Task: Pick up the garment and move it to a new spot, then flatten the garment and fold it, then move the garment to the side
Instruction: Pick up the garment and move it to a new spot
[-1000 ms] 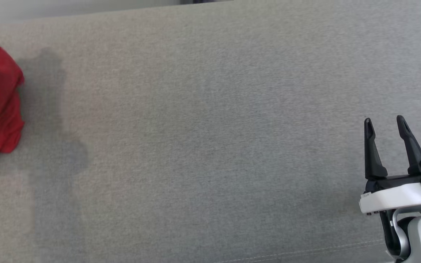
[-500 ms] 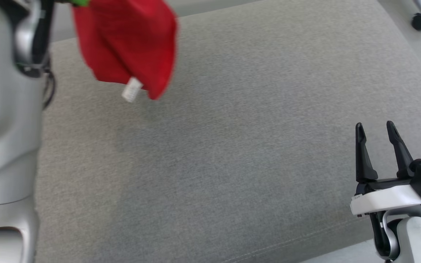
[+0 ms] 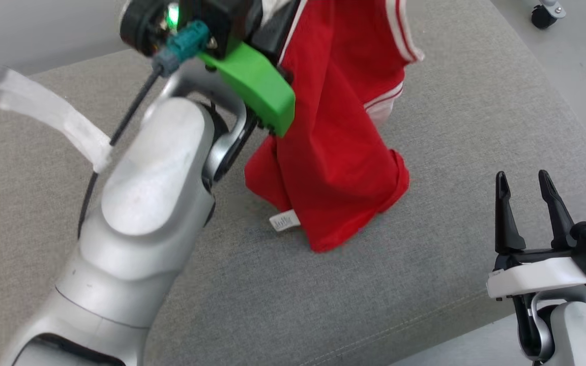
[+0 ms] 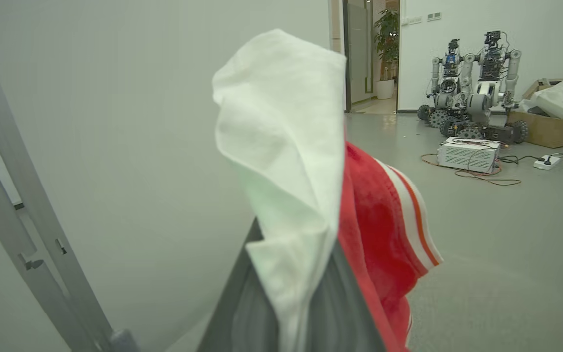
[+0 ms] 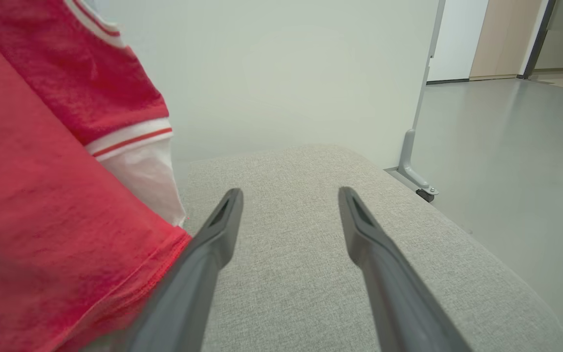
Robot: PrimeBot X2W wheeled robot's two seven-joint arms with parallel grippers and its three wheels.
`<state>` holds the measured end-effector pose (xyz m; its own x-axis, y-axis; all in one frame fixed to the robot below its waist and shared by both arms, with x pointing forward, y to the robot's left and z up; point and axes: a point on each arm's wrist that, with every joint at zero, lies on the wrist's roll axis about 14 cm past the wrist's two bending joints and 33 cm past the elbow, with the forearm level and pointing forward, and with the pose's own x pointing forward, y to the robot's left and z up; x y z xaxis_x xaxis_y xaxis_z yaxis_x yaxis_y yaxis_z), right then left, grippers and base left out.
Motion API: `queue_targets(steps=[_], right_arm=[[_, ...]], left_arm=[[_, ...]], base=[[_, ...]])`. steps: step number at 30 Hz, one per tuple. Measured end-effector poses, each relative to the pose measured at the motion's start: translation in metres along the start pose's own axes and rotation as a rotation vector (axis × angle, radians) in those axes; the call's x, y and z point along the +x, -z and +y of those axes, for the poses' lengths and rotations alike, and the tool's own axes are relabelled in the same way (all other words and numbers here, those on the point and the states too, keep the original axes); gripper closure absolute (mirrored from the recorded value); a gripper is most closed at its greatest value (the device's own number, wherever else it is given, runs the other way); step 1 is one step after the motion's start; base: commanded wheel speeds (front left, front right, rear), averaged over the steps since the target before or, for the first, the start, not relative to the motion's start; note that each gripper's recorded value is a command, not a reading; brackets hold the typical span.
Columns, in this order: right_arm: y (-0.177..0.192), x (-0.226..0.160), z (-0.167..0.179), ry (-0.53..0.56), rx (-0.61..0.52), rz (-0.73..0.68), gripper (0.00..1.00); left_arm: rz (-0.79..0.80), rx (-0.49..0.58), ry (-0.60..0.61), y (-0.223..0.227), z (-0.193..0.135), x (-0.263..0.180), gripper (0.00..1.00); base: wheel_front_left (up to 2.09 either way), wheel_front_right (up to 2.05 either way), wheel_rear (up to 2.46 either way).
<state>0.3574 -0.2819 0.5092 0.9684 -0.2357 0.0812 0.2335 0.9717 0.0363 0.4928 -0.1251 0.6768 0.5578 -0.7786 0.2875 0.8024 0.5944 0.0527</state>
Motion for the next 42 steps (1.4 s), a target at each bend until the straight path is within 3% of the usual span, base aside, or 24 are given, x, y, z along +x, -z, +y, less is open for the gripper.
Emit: queue_targets(steps=[9, 10, 11, 12, 17, 27, 35, 42], right_arm=[[0.007, 0.007, 0.019, -0.047, 0.022, 0.012, 0.00], [0.007, 0.008, 0.021, -0.053, 0.024, 0.012, 0.00], [0.007, 0.008, 0.024, -0.059, 0.026, 0.012, 0.00], [0.008, 0.009, 0.025, -0.062, 0.028, 0.013, 0.00], [0.008, 0.010, 0.035, -0.089, 0.039, 0.012, 0.00], [0.000, 0.008, 0.057, -0.159, 0.058, -0.012, 0.00], [-0.013, 0.006, 0.089, -0.257, 0.070, -0.050, 0.00], [-0.021, 0.000, 0.107, -0.318, 0.075, -0.072, 0.00]], left_arm=[[0.347, -0.216, -0.168, 0.156, -0.005, -0.093, 1.00], [0.371, -0.224, -0.185, 0.166, -0.005, -0.102, 0.82], [0.389, -0.228, -0.202, 0.174, -0.003, -0.111, 0.07], [0.400, -0.231, -0.217, 0.179, -0.002, -0.118, 0.00], [0.352, -0.196, -0.281, 0.171, 0.016, -0.131, 0.00], [0.149, -0.057, -0.470, 0.095, 0.079, -0.157, 0.00], [0.075, 0.071, -0.668, 0.049, 0.112, -0.238, 0.00], [0.080, 0.117, -0.799, 0.034, 0.112, -0.304, 0.00]], base=[[0.00, 0.00, 0.00], [0.00, 0.00, 0.00], [0.00, 0.00, 0.00], [0.00, 0.00, 0.00], [0.00, 0.00, 0.00], [0.00, 0.00, 0.00], [0.00, 0.00, 0.00], [0.00, 0.00, 0.00]])
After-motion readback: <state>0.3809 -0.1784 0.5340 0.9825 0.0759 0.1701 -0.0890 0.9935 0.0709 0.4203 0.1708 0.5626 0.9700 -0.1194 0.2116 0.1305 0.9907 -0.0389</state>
